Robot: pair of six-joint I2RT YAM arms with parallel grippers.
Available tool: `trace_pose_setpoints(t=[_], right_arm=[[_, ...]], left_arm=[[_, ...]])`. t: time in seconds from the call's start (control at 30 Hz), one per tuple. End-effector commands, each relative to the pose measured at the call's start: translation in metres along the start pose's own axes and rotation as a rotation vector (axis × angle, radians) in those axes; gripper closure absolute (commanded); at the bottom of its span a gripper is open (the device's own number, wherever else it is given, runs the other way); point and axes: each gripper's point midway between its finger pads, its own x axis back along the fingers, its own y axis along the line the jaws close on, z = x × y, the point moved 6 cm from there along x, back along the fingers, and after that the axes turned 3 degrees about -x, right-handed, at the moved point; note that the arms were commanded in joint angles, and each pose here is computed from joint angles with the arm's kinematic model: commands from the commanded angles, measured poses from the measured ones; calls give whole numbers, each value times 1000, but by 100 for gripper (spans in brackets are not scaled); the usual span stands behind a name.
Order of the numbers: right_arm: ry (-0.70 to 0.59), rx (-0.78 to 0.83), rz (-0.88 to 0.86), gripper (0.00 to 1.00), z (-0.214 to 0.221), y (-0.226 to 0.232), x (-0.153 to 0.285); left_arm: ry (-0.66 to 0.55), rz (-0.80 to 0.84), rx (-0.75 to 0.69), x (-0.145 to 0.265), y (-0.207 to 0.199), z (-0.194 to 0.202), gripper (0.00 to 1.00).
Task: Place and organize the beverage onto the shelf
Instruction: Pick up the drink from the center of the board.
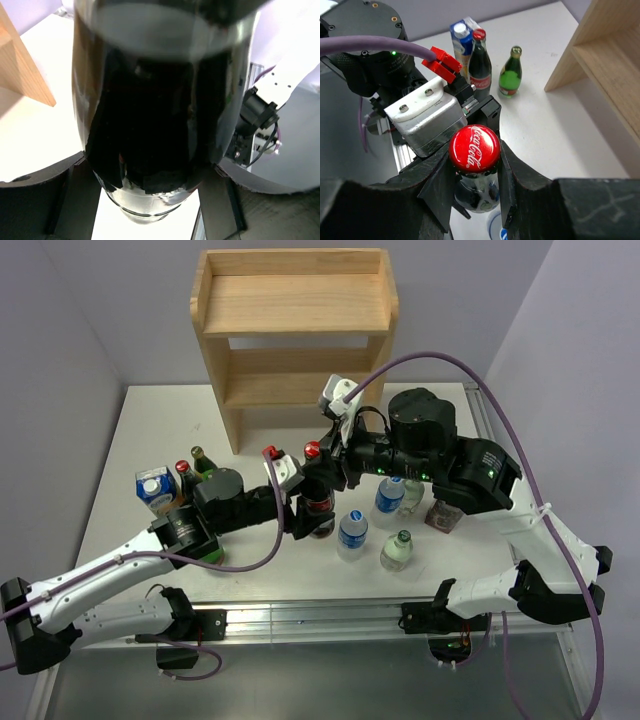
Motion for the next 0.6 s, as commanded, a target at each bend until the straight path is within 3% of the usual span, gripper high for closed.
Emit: trace_pose_setpoints(t=[0.0,0.3,0.57], right_arm=[[-327,51,-76,79,-67,15,13],[-335,46,-85,59,-64,16,12],[-362,47,-90,31,-61,17,17]], left_arm=[[-196,-40,11,10,0,-42,100],[-275,-47,-4,25,-2,-59,100],[-313,-49,-11,33,-3,-66,100]])
